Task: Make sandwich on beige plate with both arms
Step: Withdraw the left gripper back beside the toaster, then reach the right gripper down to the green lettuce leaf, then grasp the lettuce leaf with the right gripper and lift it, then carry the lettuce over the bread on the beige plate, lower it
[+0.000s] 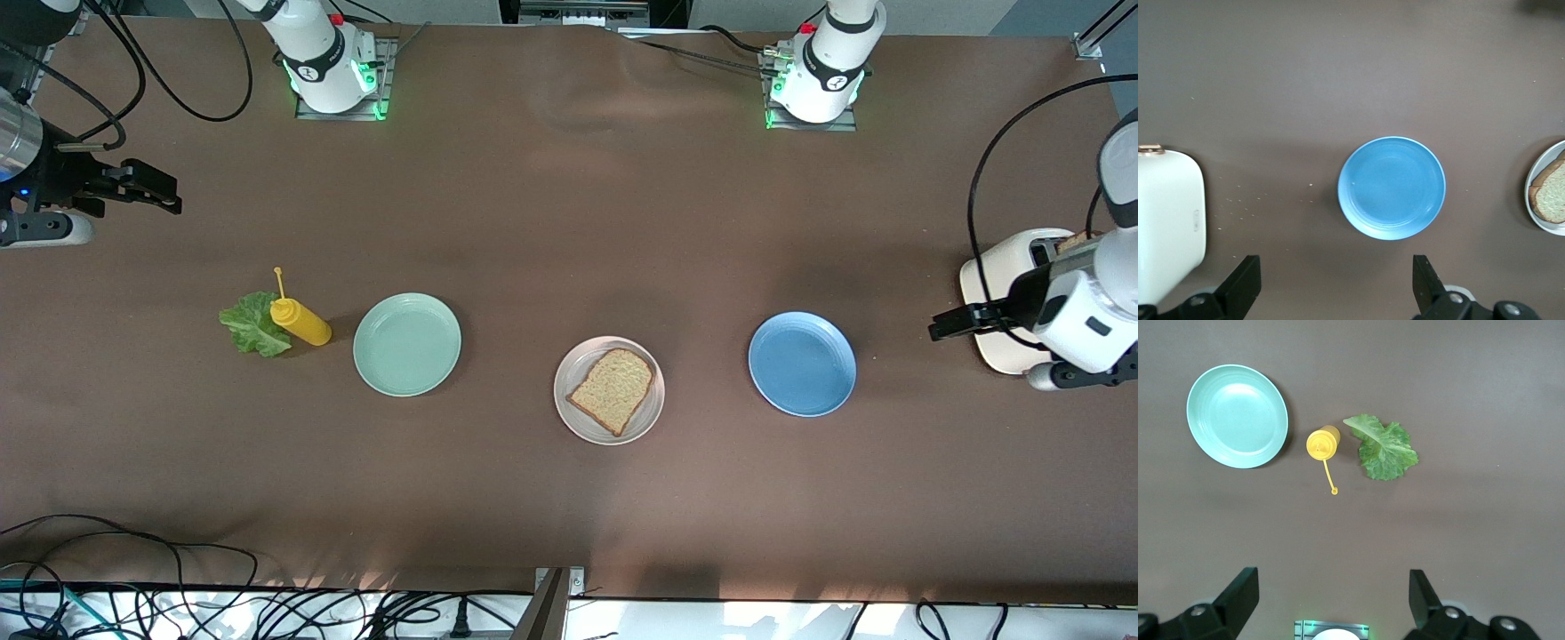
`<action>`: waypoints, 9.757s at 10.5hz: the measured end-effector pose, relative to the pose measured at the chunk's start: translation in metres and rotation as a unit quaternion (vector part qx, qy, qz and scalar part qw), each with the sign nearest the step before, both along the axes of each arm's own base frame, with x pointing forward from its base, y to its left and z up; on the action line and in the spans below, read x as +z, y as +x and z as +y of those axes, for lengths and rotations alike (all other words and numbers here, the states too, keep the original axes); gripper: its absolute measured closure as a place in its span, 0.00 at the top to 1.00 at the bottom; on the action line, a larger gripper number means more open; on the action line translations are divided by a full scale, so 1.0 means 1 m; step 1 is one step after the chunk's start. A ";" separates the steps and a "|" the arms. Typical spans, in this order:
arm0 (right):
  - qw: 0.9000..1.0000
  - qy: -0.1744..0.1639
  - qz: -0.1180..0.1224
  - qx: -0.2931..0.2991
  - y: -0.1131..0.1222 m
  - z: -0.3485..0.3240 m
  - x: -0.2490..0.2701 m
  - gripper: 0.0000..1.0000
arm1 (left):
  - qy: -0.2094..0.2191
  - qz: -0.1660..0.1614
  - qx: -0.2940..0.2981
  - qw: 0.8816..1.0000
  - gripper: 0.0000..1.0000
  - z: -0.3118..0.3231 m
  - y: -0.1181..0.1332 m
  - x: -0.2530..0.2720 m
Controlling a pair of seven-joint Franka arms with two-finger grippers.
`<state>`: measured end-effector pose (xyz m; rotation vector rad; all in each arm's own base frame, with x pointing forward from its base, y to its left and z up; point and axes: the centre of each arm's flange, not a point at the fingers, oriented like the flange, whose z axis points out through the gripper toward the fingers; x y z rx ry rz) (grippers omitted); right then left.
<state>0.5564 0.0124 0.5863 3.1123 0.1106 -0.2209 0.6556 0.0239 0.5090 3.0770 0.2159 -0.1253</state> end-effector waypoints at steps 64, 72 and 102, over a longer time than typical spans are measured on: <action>0.954 0.046 -0.031 0.295 0.039 -0.085 -0.348 0.16 | -0.009 0.008 -0.057 0.998 1.00 0.016 -0.004 -0.011; 0.952 0.050 -0.050 0.298 0.045 -0.036 -0.198 0.09 | -0.009 0.009 -0.057 0.998 1.00 0.015 -0.004 -0.011; 0.970 0.157 -0.123 -0.143 0.047 0.534 -0.361 0.09 | -0.010 0.014 -0.062 0.998 1.00 0.004 -0.004 -0.017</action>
